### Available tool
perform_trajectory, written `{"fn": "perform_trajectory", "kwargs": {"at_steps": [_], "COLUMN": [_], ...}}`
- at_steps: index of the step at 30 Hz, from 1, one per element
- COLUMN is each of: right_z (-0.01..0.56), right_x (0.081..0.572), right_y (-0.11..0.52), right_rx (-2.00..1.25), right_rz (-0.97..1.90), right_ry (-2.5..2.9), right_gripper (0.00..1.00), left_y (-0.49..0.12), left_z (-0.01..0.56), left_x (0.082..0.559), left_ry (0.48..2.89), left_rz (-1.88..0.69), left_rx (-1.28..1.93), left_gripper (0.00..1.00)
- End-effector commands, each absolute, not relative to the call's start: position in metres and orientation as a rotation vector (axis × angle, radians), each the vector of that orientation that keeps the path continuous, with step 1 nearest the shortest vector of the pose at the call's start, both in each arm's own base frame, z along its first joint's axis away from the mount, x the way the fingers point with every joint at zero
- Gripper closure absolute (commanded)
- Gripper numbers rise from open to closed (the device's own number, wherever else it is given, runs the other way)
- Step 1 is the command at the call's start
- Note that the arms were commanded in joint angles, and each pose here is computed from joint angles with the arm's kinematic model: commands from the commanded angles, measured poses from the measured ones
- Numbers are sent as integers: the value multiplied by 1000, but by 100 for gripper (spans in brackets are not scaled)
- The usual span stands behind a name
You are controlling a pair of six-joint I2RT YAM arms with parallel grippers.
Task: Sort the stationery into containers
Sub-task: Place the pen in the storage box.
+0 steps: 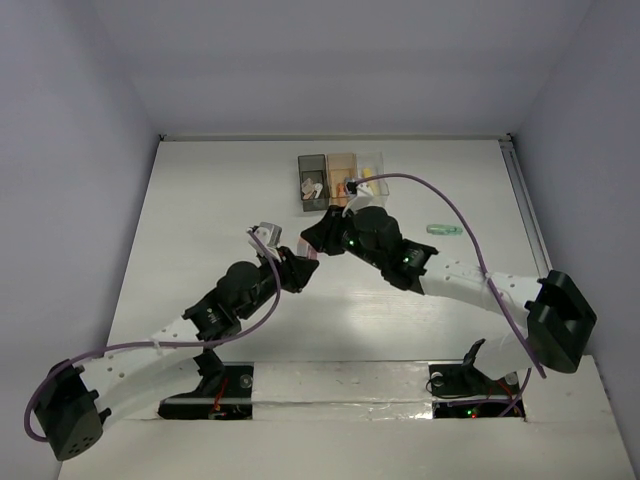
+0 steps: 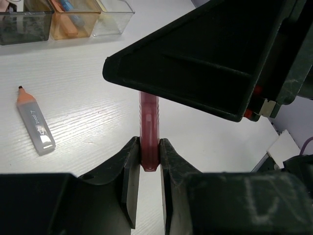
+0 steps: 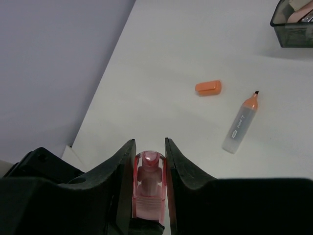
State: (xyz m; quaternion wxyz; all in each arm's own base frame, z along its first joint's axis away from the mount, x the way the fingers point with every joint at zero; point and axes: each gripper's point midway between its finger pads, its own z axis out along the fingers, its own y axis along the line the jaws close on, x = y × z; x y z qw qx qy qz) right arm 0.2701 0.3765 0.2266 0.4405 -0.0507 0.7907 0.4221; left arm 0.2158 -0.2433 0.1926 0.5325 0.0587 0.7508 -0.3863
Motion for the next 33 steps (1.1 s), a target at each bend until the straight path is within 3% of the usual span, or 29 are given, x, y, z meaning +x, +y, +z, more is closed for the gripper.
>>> {"fn": "perform_trajectory", "kwargs": {"at_steps": [1,4,5,8,14,22,23,33], "right_z": [211,215,221,229,237,233,227,188], "right_x": [266,286,292,321,370,458,466,558], "right_y": [379,375,375,368,349,305,300,287], "right_rx": [-180,-147,-137,-92,-16,-14,-21,-144], "right_rz": [1010,1004,1012,1003,1003,813,769,490], "right_ry": [2033,2016,2000,1973,1933,1926,1952,2050], "right_gripper": [100,100,100,100,100,100,100,100], "left_y": [-231,-229,-229,-226,-217,-198,-197,-194], "left_z": [274,268,267,260,243,218,212,193], "left_x": [231,229,228,224,218,217,218,222], "left_ry": [1534,1552,1555,1577,1629,1663,1667,1693], "left_rz": [-965,-958,-959,-952,-926,-842,-831,-788], "left_rx": [23,28,29,32,35,-5,-4,-9], "left_gripper": [83,68,58,45,29,18,1,1]}}
